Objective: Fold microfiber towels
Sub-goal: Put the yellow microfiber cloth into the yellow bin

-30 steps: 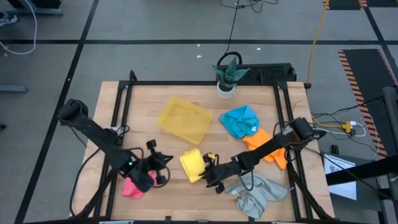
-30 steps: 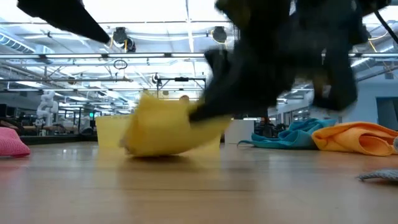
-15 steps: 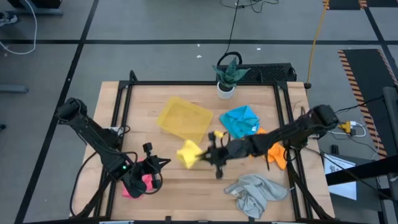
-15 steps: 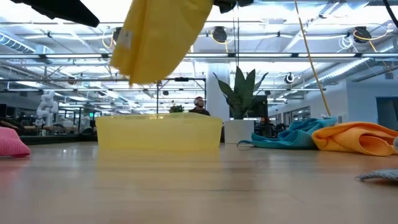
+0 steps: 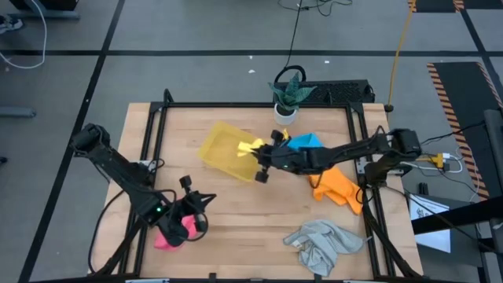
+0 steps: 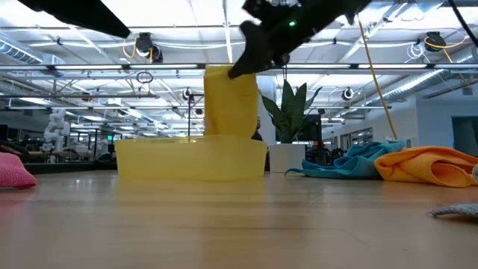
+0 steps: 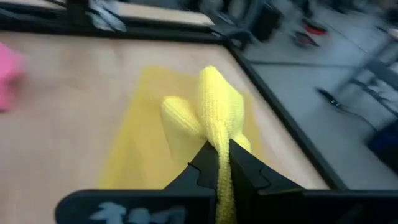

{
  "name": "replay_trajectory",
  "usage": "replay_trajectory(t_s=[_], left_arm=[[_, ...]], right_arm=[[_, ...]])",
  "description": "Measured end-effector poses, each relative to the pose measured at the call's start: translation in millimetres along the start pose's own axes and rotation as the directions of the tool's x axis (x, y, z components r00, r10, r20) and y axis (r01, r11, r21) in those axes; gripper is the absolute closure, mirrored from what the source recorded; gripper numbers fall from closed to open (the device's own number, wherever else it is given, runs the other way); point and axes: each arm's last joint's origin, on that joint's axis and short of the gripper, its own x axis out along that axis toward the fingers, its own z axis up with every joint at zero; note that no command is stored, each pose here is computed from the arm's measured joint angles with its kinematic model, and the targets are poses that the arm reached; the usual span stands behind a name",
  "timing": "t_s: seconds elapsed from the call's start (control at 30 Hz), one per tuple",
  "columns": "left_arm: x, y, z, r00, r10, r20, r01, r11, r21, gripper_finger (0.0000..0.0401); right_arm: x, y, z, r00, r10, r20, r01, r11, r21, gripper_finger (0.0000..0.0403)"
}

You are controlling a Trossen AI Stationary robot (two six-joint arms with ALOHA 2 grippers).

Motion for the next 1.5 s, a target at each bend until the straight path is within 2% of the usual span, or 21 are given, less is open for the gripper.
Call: replay_trajectory(t_s=[0.17,0.33,0.6,0.7,0.83,1.03,1.17,1.33,1.5], left_arm=[[7,7,-1,0.999,0.041,-0.030,-0.041,0.999,-0.010,0.0397],[7,11,-5,0.996,0.064,-0.064,-0.067,0.997,-0.033,0.0385],[3,10,-8,0.996,0.077,-0.053,-0.079,0.996,-0.035,0.0398],[2,10,-8,0.996,0.078,-0.046,-0.079,0.996,-0.035,0.0390],[1,10,-8,0.996,0.084,-0.039,-0.085,0.996,-0.035,0.0384],[2,10,-9,0.996,0.085,-0.040,-0.086,0.995,-0.040,0.0398],[1,10,-9,0.996,0.085,-0.040,-0.086,0.995,-0.045,0.0385],[1,10,-9,0.996,0.084,-0.040,-0.086,0.995,-0.049,0.0385],[2,10,-9,0.996,0.085,-0.040,-0.087,0.995,-0.049,0.0398]], right_arm=[[31,10,7,0.967,-0.221,-0.127,0.209,0.973,-0.100,0.0398],[45,14,7,0.953,-0.260,-0.156,0.255,0.966,-0.053,0.0399],[63,27,-13,0.951,-0.237,-0.199,0.248,0.968,0.030,0.0399],[72,32,-20,0.950,-0.240,-0.202,0.255,0.965,0.053,0.0399],[74,36,-20,0.962,-0.208,-0.180,0.228,0.968,0.101,0.0399],[68,47,-20,0.967,-0.183,-0.175,0.206,0.971,0.121,0.0399],[67,53,-30,0.978,-0.084,-0.192,0.119,0.976,0.181,0.0397],[72,43,-51,0.965,-0.097,-0.242,0.153,0.962,0.225,0.0390],[82,28,-59,0.955,0.040,-0.294,0.054,0.951,0.303,0.0388]])
